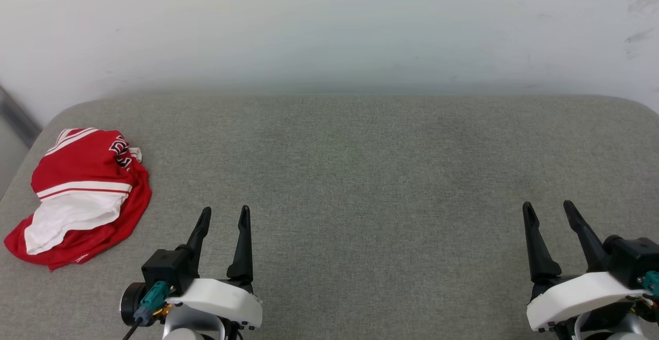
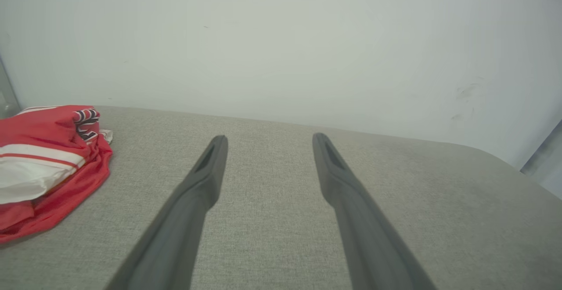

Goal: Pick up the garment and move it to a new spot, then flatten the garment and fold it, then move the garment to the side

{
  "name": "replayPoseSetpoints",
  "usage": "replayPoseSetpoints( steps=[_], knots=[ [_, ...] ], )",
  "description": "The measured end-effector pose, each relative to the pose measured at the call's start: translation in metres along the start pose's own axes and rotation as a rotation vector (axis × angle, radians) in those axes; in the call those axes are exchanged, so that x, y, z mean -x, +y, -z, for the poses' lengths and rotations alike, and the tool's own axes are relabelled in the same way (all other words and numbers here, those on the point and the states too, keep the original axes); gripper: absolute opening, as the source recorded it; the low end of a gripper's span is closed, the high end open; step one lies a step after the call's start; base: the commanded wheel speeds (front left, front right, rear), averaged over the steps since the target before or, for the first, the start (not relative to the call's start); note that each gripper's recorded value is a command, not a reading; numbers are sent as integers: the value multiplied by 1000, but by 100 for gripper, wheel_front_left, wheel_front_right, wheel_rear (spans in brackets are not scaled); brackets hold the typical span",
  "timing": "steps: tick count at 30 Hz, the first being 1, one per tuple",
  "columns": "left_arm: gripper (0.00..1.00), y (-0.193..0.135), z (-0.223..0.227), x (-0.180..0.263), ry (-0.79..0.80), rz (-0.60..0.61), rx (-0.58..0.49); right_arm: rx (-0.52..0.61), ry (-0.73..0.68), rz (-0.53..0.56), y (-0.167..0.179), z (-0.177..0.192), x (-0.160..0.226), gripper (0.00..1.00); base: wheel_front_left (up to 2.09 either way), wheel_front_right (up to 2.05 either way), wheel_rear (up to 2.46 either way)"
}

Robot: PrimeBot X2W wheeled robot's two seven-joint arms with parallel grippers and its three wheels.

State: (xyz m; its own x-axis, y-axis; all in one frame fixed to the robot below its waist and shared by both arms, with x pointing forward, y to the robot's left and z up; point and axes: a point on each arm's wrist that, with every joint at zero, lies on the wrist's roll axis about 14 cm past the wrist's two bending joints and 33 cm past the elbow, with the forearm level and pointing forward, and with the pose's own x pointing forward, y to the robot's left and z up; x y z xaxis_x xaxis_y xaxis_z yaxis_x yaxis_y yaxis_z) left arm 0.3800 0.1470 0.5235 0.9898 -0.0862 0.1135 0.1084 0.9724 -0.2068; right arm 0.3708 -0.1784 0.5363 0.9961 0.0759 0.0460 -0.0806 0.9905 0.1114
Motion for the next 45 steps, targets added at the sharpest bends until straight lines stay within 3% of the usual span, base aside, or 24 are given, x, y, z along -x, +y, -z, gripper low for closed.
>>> replayPoseSetpoints(
  steps=[15,37,45],
  knots=[
    [100,-3,0,2,-11,10,-89,81,-2,-4,1,0,0,100,0,0,0],
    [100,3,5,3,2,-14,-74,67,-4,-2,0,4,-2,100,0,0,0],
    [100,23,-3,9,-15,-74,-102,96,-9,-87,28,3,-14,100,0,0,0]
  ],
)
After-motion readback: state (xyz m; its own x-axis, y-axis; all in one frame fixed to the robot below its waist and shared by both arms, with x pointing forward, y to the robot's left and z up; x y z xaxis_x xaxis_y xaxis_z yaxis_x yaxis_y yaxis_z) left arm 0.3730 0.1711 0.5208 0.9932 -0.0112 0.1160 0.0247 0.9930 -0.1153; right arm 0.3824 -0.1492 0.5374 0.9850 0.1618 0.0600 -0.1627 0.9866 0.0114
